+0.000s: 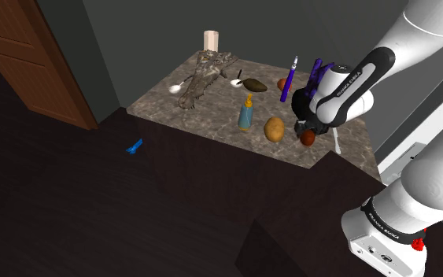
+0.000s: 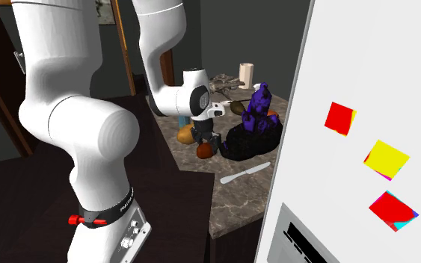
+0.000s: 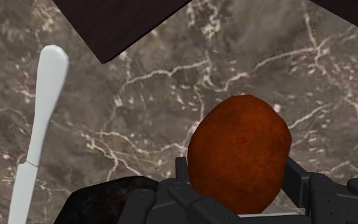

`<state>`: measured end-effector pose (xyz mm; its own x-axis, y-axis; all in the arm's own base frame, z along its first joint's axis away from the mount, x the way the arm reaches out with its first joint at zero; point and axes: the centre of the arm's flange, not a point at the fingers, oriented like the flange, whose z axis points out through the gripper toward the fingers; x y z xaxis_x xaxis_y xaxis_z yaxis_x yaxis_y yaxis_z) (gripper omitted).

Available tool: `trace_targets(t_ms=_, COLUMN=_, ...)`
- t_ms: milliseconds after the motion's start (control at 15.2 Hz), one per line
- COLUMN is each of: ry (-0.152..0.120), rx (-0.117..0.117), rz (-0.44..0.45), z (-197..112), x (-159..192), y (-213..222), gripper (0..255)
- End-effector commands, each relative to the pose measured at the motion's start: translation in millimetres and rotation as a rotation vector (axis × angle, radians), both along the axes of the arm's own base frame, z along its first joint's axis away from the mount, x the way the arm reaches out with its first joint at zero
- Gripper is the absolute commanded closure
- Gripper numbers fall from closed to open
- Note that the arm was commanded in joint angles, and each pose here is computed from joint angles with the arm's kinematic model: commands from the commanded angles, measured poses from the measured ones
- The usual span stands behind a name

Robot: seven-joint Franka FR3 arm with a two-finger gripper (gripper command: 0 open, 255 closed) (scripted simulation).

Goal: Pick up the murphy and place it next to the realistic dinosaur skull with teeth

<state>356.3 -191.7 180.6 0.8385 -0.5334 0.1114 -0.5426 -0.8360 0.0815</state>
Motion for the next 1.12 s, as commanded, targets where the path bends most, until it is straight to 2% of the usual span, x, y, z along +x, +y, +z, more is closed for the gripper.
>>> trace_targets(t_ms=0, ry=0.0, rx=0.0, rz=0.0, z=9.9, x=-0.6, y=0.4, gripper=255)
trace_targets(t_ms=1056, ry=0.0, rx=0.0, rz=0.0, z=94.4, x=-0.6, y=0.4, gripper=255)
